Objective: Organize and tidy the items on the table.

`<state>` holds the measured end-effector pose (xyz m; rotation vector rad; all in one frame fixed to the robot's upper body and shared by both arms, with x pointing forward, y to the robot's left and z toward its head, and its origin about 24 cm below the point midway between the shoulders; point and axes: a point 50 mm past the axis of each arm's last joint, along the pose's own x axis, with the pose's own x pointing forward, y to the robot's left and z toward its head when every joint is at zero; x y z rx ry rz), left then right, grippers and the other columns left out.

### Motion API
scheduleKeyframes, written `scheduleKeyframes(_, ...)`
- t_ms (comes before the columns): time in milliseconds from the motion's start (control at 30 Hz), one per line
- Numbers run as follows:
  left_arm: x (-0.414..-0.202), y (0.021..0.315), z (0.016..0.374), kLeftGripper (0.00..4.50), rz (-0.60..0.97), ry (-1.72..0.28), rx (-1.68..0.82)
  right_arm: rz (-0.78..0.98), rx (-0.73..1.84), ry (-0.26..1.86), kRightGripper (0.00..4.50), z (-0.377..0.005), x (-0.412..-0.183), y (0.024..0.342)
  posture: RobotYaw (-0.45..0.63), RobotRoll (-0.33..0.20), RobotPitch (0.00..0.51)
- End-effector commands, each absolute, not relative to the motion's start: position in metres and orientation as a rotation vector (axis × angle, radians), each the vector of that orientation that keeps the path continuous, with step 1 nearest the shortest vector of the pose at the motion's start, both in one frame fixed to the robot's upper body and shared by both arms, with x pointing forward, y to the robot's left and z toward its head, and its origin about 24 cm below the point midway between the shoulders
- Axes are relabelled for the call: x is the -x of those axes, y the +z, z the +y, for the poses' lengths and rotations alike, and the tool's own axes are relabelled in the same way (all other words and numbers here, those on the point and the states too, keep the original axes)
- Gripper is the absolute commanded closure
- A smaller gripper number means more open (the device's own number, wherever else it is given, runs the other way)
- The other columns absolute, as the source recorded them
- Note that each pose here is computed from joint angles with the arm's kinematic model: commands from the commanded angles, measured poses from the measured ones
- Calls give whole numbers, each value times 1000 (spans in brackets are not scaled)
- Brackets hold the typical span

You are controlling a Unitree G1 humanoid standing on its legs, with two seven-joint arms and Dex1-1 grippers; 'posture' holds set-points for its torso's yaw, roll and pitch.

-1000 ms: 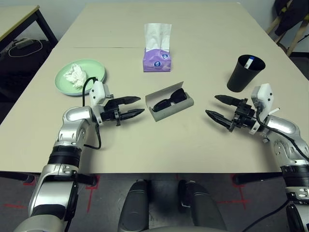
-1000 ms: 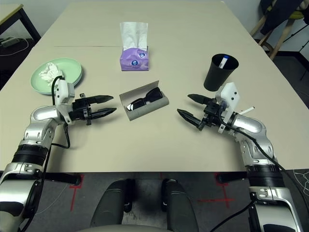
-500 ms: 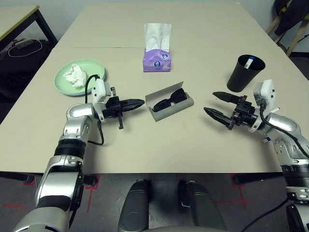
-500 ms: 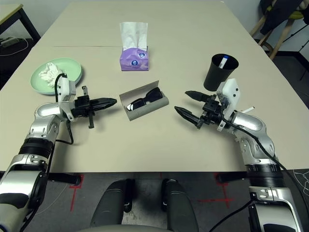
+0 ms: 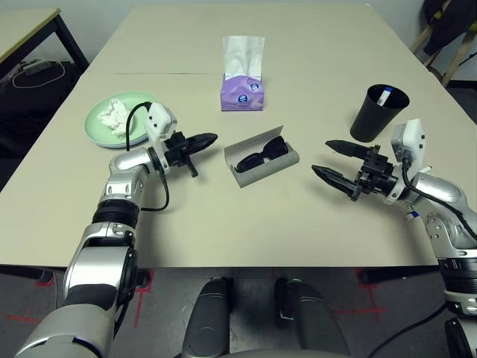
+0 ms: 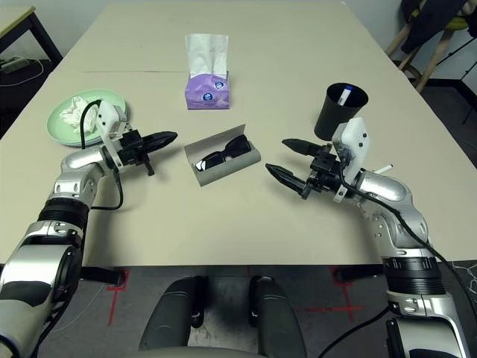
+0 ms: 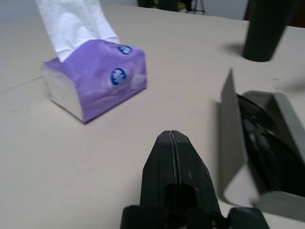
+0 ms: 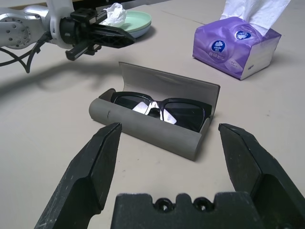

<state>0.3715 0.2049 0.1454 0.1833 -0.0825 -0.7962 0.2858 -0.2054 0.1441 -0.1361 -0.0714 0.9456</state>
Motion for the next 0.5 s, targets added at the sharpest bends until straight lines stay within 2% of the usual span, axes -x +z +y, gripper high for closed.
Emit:
scheduleKeyframes(33,-377,139,200,4450,-32,-744,-186,-70,136,959,0,-202,-286,145,34,0,162)
scheduleKeyframes(500,-374,121,175,4450,28,-901,-240,-53,110,936,0,-204,-287,133,23,0,160)
